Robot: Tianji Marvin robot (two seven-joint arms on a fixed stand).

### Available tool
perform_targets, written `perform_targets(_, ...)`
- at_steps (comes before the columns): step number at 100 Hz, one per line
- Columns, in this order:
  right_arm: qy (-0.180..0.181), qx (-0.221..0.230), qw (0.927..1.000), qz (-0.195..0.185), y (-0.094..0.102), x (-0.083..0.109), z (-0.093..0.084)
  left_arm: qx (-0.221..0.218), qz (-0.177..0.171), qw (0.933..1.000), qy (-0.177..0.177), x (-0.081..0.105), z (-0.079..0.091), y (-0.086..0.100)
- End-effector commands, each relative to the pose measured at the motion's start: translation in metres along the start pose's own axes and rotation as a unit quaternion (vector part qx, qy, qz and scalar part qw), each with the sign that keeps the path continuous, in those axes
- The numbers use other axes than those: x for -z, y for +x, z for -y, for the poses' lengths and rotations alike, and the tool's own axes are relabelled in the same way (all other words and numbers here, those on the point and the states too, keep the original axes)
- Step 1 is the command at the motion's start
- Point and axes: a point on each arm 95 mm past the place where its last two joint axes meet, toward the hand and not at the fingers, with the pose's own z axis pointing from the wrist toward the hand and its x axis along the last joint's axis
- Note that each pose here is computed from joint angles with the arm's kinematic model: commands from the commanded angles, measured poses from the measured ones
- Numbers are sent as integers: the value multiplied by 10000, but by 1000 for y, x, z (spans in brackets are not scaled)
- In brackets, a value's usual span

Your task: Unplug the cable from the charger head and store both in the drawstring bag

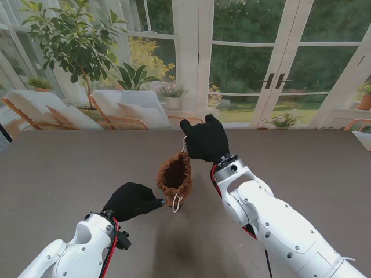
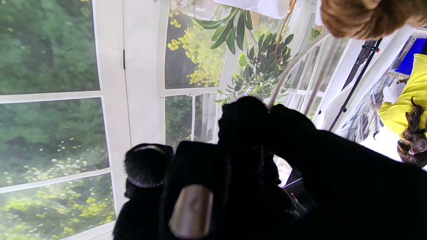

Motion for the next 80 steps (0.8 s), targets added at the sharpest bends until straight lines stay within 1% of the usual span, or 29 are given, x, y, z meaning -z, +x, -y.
perform_targets(1,36,-27,10000,-9,4,0,0,129,57,9997,-191,-3,-11,-5)
perform_targets(24,78,-80,9999,50,4,1,1,109,23,9990,-430,-16,-24,-10)
perform_targets(31,76,-71,9999,22,5,1,2,78,20,9989,-460,-22,-28,-11)
perform_targets(45,78,-88,9999,8,6,2,3,156,-6,9986,-513,-32,-33,-13)
perform_targets(59,99,-101,9999,2,7,3,3,165,-60,9984,-541,-37,-34,-13)
perform_targets(80,98,-130,9999,9,9,4,3,173,-41,9988,-463,-48,-34,-10)
